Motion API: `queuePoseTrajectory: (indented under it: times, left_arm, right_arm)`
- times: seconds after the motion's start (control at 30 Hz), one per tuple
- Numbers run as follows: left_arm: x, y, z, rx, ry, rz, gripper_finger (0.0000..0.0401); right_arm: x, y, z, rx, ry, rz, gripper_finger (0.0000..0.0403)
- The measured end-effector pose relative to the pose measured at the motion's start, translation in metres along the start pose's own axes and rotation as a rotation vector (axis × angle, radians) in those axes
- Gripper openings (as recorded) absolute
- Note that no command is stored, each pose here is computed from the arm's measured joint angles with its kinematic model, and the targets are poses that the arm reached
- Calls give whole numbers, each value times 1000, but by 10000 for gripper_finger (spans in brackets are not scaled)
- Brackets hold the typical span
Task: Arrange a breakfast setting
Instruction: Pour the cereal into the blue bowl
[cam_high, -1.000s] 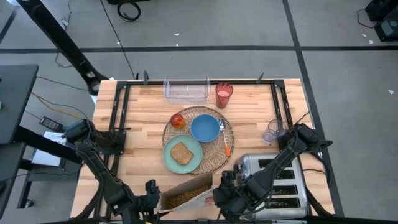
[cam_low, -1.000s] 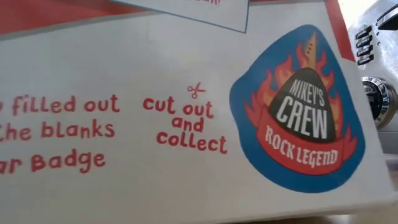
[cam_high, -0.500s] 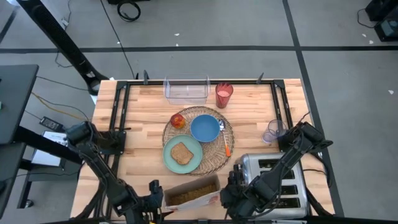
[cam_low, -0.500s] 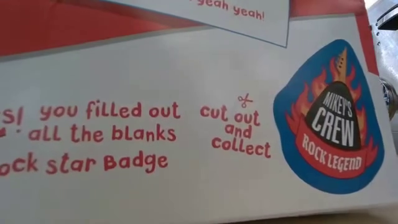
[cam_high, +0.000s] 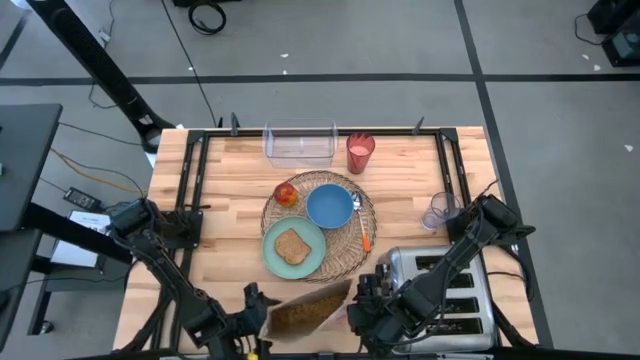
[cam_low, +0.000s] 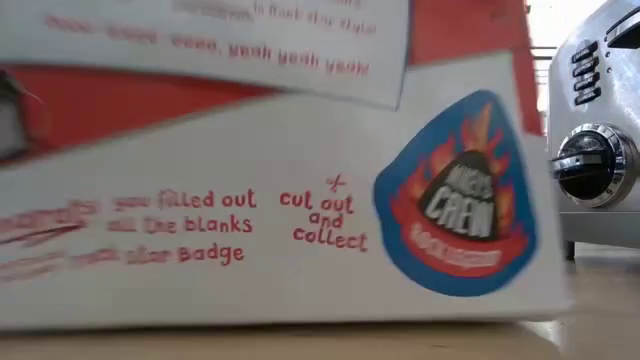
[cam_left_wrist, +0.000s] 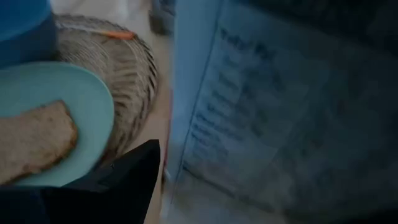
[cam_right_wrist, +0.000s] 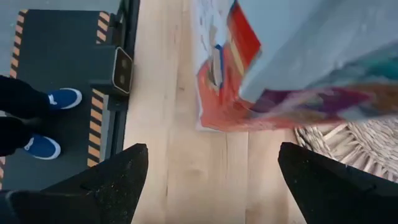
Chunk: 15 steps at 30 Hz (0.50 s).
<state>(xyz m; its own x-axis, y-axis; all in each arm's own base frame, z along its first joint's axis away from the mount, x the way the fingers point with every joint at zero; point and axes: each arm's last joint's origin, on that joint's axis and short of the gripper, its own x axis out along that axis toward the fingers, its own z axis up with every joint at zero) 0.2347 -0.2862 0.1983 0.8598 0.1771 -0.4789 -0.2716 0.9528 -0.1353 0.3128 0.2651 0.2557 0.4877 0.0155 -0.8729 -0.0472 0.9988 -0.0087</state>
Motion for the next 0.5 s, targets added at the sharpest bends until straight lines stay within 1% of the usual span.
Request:
queuePoseTrajectory:
  times: [0.13,0.27,0.33,0.43,0.5]
  left_arm:
    - [6,1,7,-21,-49,20,309]
    - [16,2,15,49,-65,23,309]
    - [22,3,17,57,-57,23,308]
    - [26,5,18,50,-48,27,295]
    - [28,5,17,49,-43,27,277]
  right_arm:
    - [0,-1,2,0,-12,-2,362]
    - [0,-2,1,-7,2,-12,362]
    - [0,-3,0,-9,11,-16,362]
    - [-3,-5,0,-5,27,-8,362]
    - [-9,-6,1,15,52,-5,362]
